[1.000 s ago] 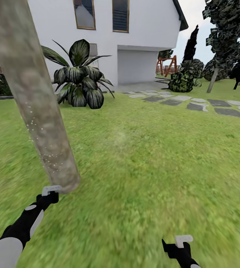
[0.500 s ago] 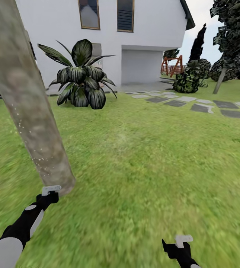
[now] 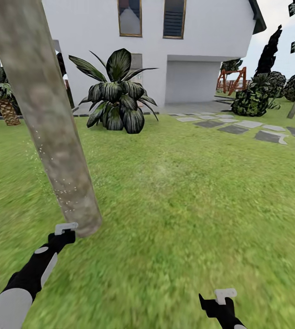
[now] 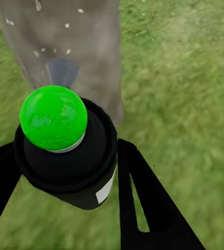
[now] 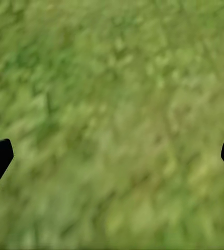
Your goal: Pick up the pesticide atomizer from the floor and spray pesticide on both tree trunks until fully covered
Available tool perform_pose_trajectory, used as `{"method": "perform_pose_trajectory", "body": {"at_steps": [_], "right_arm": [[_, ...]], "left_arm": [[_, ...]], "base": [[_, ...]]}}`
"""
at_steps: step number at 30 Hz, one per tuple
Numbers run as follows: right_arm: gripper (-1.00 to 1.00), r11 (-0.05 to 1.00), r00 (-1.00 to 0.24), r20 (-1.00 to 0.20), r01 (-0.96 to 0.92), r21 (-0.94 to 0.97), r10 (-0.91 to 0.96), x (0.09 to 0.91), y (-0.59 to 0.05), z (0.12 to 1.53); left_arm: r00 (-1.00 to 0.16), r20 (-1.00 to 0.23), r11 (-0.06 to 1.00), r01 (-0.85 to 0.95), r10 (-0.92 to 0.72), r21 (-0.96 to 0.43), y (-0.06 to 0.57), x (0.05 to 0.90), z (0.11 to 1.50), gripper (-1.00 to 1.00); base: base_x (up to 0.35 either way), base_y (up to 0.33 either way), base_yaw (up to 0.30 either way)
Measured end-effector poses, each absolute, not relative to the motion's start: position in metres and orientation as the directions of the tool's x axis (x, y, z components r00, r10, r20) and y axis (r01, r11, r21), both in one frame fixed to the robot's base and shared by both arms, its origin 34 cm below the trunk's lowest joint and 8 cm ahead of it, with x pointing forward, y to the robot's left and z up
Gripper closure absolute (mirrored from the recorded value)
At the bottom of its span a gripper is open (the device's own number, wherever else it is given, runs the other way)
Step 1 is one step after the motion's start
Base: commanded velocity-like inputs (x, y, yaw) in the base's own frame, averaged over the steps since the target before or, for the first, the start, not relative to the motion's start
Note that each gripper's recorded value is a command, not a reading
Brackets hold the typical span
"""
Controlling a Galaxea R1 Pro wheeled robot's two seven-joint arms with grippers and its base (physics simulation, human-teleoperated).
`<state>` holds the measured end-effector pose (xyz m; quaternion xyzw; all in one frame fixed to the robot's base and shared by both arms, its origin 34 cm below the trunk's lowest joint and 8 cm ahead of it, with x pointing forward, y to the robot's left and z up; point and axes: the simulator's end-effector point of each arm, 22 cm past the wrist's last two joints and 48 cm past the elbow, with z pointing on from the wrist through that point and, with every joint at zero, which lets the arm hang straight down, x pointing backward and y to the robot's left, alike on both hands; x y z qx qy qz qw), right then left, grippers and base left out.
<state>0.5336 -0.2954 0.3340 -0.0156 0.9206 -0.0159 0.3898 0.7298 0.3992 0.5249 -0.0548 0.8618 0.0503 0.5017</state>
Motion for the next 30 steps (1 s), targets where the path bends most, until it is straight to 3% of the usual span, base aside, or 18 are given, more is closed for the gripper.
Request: {"method": "perform_pose_trajectory", "body": {"at_steps": [4, 7, 16, 23, 30], "right_arm": [[-1.00, 0.999, -0.696, -0.717, -0.017, -0.041, -0.041, 0.534, -0.295, 0.334], [-1.00, 0.999, -0.696, -0.717, -0.017, -0.041, -0.041, 0.534, -0.295, 0.334], [-1.00, 0.999, -0.697, -0.716, -0.017, -0.041, -0.041, 0.533, -0.295, 0.333], [-1.00, 0.999, -0.697, -0.716, -0.017, -0.041, -0.041, 0.533, -0.295, 0.334], [-1.00, 0.999, -0.698, -0.715, -0.017, -0.040, -0.041, 0.533, -0.295, 0.333]], "left_arm": [[-0.397, -0.918, 0.969, -0.224, 0.004, 0.101, 0.405, 0.750, 0.574, 1.00], [-0.304, -0.953, 0.975, -0.215, -0.008, 0.061, 0.373, 0.768, 0.615, 1.00], [-0.295, -0.949, 0.962, -0.273, -0.106, -0.023, 0.406, 0.765, 0.634, 1.00], [-0.351, -0.928, 0.988, -0.131, -0.125, -0.083, 0.339, 0.775, 0.664, 1.00], [-0.321, -0.944, 0.988, -0.150, -0.077, -0.030, 0.369, 0.773, 0.699, 1.00]], "base": [[0.000, 0.000, 0.001], [0.000, 0.000, 0.000], [0.000, 0.000, 0.000], [0.000, 0.000, 0.000], [0.000, 0.000, 0.000]]}}
